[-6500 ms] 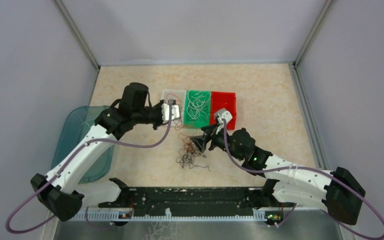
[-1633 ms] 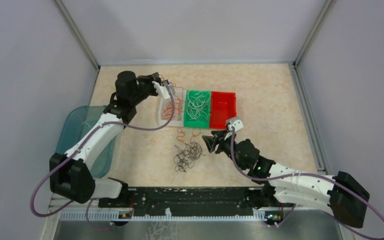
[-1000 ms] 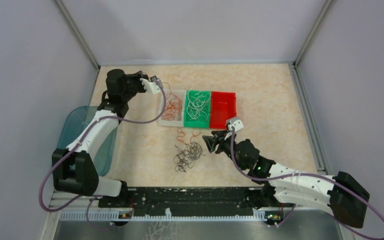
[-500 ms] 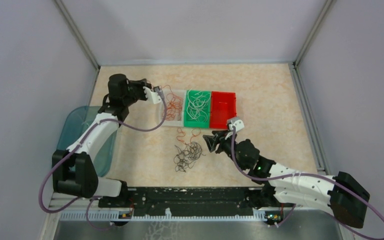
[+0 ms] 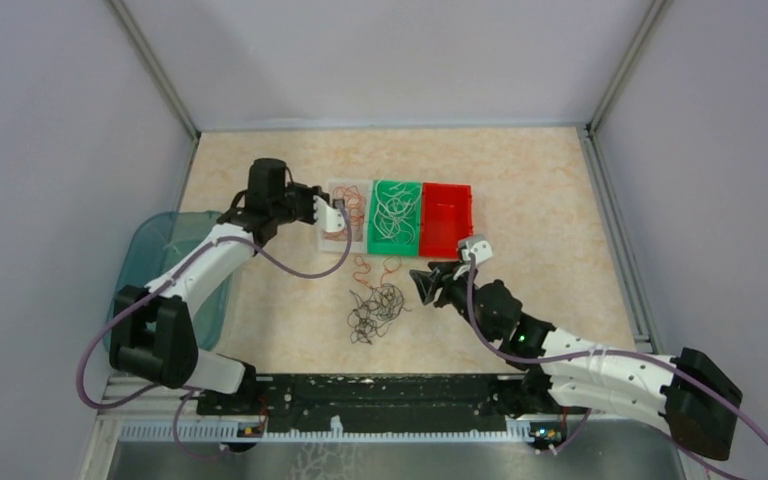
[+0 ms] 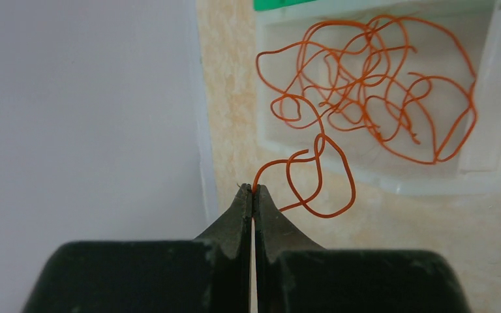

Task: Untangle the cables
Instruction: Place the cable in the bin.

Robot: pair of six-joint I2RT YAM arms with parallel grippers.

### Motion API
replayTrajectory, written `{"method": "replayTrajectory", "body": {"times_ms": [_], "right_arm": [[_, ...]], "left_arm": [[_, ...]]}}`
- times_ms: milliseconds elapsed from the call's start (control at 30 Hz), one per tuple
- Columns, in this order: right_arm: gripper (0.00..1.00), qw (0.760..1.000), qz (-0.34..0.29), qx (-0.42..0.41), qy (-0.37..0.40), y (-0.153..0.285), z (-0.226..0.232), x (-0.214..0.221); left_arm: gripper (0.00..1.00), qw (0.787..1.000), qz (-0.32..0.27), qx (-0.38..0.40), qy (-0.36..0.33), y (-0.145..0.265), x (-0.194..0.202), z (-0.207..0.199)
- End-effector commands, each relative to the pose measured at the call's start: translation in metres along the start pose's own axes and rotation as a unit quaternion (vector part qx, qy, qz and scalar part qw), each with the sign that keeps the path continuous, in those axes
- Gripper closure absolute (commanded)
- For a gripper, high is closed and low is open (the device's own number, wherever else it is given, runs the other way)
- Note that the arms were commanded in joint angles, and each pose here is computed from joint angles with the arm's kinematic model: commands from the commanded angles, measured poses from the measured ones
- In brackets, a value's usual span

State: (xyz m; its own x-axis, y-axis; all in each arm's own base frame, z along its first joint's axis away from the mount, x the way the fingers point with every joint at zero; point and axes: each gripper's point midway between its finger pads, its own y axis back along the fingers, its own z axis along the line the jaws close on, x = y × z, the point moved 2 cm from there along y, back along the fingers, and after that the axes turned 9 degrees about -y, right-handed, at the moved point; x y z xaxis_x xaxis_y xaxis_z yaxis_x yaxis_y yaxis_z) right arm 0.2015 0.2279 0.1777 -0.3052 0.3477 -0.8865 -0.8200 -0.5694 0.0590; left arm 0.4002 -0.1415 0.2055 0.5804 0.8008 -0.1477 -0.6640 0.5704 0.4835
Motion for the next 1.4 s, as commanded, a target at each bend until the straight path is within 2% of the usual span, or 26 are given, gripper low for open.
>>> {"method": "replayTrajectory", "body": {"times_ms": [0, 267, 567, 667, 700, 767, 833, 967, 1000, 1100, 1233, 1367], "right_arm": [[0.5, 1.0, -0.018, 0.002, -0.013, 0.002, 0.0, -0.009], [0.5, 1.0, -0.021, 0.012, -0.017, 0.006, -0.007, -0.01], [0.5, 1.0, -0.01, 0.021, -0.018, 0.006, -0.014, -0.005], [0.51, 0.999, -0.01, 0.024, -0.019, 0.005, -0.015, -0.005], [0.51, 0.999, -0.008, 0.025, -0.02, 0.005, -0.016, -0.005], [0.5, 0.999, -0.003, 0.028, -0.023, 0.004, -0.017, -0.005], [0.5, 0.999, 0.006, 0.033, -0.031, 0.001, -0.02, -0.003], [0.46, 0.998, 0.02, 0.039, -0.04, -0.005, -0.024, 0.0], [0.45, 0.998, 0.023, 0.037, -0.039, -0.008, -0.023, 0.001], [0.43, 0.998, 0.044, 0.04, -0.029, -0.019, -0.021, 0.007], [0.42, 0.996, 0.076, 0.03, -0.023, -0.043, -0.012, 0.021], [0.44, 0.994, 0.103, 0.024, -0.018, -0.075, -0.001, 0.031]], "left_arm": [[1.0, 0.998, -0.022, 0.06, 0.004, -0.017, -0.018, -0.021], [1.0, 0.993, -0.004, 0.098, 0.064, -0.052, -0.022, -0.032], [1.0, 0.988, -0.007, 0.119, 0.099, -0.084, -0.022, -0.055], [0.89, 0.987, -0.002, 0.118, 0.111, -0.092, -0.02, -0.058], [0.82, 0.986, -0.001, 0.117, 0.118, -0.093, -0.019, -0.058], [0.62, 0.985, 0.005, 0.122, 0.125, -0.092, -0.019, -0.055], [0.46, 0.984, 0.01, 0.128, 0.122, -0.087, -0.018, -0.049], [0.05, 0.985, 0.004, 0.125, 0.123, -0.064, -0.023, -0.02], [0.01, 0.985, -0.006, 0.122, 0.126, -0.057, -0.025, -0.012], [0.0, 0.982, -0.031, 0.114, 0.15, -0.037, -0.034, 0.011], [0.0, 0.973, -0.035, 0.107, 0.199, -0.014, -0.045, 0.034], [0.0, 0.961, -0.022, 0.049, 0.271, 0.004, -0.049, 0.062]]}}
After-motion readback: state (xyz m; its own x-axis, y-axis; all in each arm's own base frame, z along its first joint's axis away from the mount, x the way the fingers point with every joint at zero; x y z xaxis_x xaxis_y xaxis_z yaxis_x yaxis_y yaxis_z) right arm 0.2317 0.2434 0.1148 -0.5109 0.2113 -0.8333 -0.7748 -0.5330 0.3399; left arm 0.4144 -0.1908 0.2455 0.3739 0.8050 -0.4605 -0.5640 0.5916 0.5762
